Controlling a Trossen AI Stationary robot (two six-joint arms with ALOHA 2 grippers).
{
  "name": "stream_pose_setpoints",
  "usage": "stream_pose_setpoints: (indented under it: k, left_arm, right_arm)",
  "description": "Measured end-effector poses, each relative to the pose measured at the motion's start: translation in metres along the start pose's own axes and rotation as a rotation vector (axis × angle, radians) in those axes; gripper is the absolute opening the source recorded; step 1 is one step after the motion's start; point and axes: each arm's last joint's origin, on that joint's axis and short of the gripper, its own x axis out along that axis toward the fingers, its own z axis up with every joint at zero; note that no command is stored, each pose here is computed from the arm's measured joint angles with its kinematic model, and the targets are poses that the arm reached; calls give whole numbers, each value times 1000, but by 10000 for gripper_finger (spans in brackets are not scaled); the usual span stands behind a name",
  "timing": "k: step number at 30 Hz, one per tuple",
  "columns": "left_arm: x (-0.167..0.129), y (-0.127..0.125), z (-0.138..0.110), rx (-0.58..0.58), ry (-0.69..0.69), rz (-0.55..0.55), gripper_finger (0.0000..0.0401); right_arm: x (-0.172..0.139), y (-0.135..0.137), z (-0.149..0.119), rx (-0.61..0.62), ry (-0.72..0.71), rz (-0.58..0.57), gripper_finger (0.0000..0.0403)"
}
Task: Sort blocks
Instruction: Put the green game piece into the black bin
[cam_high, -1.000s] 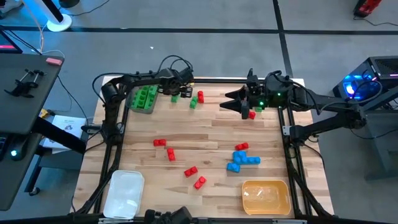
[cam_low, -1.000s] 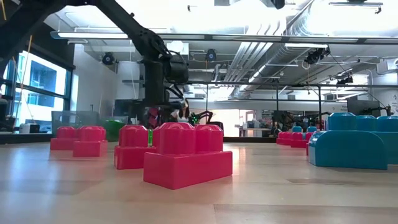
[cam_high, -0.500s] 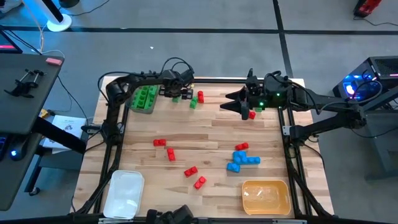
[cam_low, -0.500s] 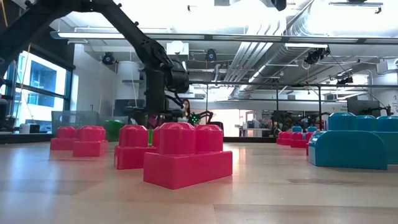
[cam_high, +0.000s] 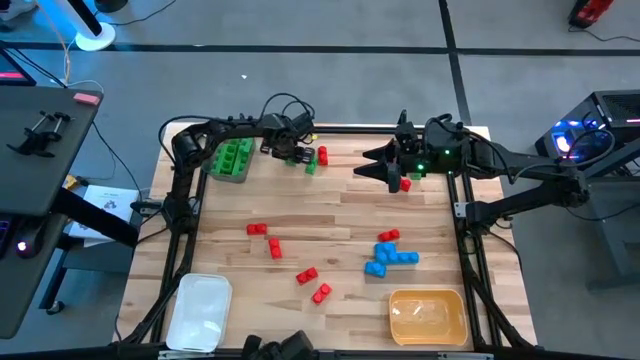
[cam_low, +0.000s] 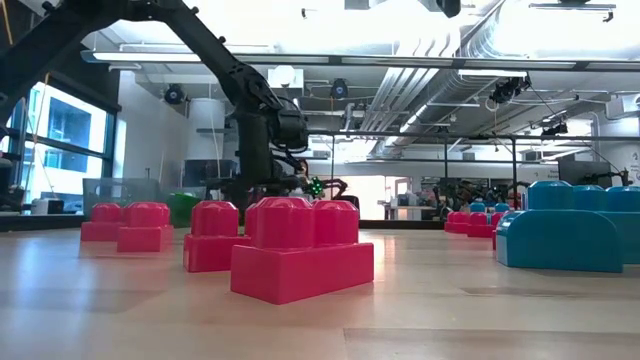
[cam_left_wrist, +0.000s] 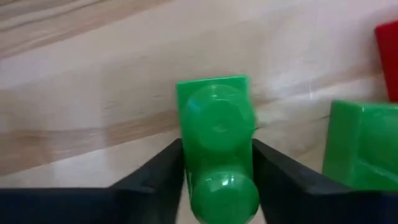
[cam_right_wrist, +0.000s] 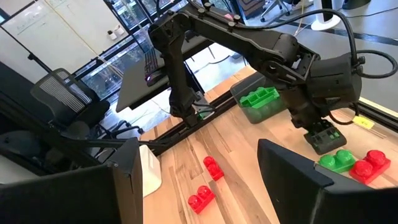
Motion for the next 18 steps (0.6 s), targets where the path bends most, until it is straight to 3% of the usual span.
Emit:
stream_pose_setpoints:
  k: [2, 6, 12, 15, 18]
  left_arm:
    - [-1, 0, 0, 27, 16, -27, 102]
    - [-9, -3, 0, 74, 7, -85, 94]
    - [-75, -1, 18, 130, -234, -204, 94]
    - [-120, 11, 20, 128, -396, -176, 111]
    - [-159, 30, 13, 125, -518, -41, 128]
  right_arm:
    - [0, 0, 0, 0, 0, 0, 209]
    - [0, 0, 0, 0, 0, 0, 209]
    - [0, 0, 0, -2, 0, 0, 209]
    - [0, 0, 0, -3, 0, 0, 209]
    - [0, 0, 0, -22, 0, 0, 209]
